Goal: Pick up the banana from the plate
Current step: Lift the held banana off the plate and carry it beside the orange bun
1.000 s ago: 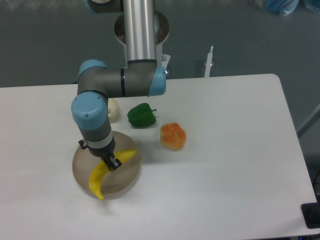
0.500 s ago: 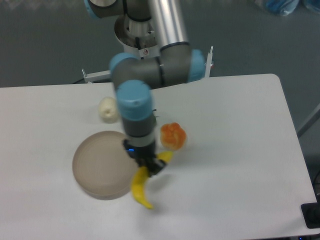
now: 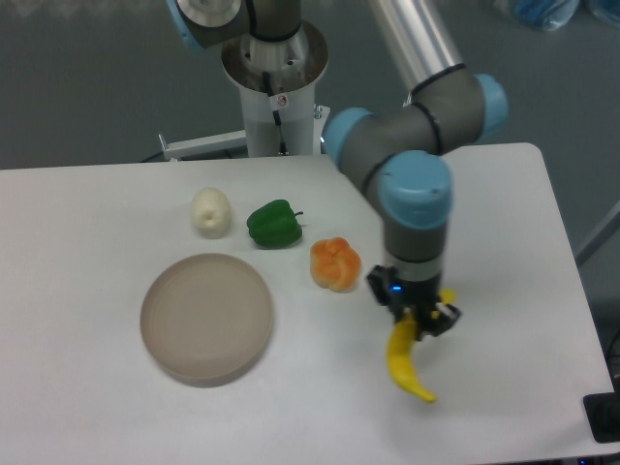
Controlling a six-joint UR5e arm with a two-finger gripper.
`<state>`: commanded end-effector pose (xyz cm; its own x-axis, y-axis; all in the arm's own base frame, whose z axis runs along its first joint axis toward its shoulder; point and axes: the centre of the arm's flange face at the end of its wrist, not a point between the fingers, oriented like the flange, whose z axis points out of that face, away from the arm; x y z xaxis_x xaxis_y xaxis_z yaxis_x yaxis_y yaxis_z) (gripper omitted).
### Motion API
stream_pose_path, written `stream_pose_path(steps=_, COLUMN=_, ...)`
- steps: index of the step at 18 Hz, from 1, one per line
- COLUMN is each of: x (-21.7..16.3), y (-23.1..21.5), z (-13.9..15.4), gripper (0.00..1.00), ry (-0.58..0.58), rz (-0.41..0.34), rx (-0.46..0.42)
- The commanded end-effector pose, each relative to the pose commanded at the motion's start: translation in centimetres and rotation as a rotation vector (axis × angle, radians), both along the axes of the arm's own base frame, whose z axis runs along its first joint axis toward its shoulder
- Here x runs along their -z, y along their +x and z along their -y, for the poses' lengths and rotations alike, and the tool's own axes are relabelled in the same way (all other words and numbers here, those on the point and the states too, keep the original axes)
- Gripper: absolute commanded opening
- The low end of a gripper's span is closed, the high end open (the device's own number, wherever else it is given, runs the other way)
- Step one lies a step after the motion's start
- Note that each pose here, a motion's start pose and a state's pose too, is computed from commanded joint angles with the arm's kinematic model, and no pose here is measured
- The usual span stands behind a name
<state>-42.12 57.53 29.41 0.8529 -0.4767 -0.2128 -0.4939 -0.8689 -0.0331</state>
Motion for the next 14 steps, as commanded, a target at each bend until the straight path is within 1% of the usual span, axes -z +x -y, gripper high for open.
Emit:
stream_pose_path(steps=3, x=0.5, y=-1.8, z=0.7, gripper=0.13, ry=-0.006, rz=0.001, rx=-0.002)
stream_pose_path(steps=4, x=0.4, y=-3.0, z=1.4, gripper=0.13, ry=-0.005, rz=0.0, rx=0.0)
stream_pose_path(steps=5, x=0.3, y=-3.4, z=1.7, gripper=0.12, ry=-0.017, rz=0.006, rx=0.027)
stream_pose_path(steps=6, x=0.2, y=-3.9, z=1.9, gripper=0.12, ry=-0.04, rz=0.026, rx=0.055)
stream_pose_path(steps=8, x=-0.6, y=-6.1, z=2.5, gripper=0.12, ry=-0.084, rz=0.077, rx=0.066)
stream_pose_path(steps=14, x=-0.1, y=-6.6, z=2.0, gripper=0.13, ry=-0.089, rz=0.086, rx=0.068)
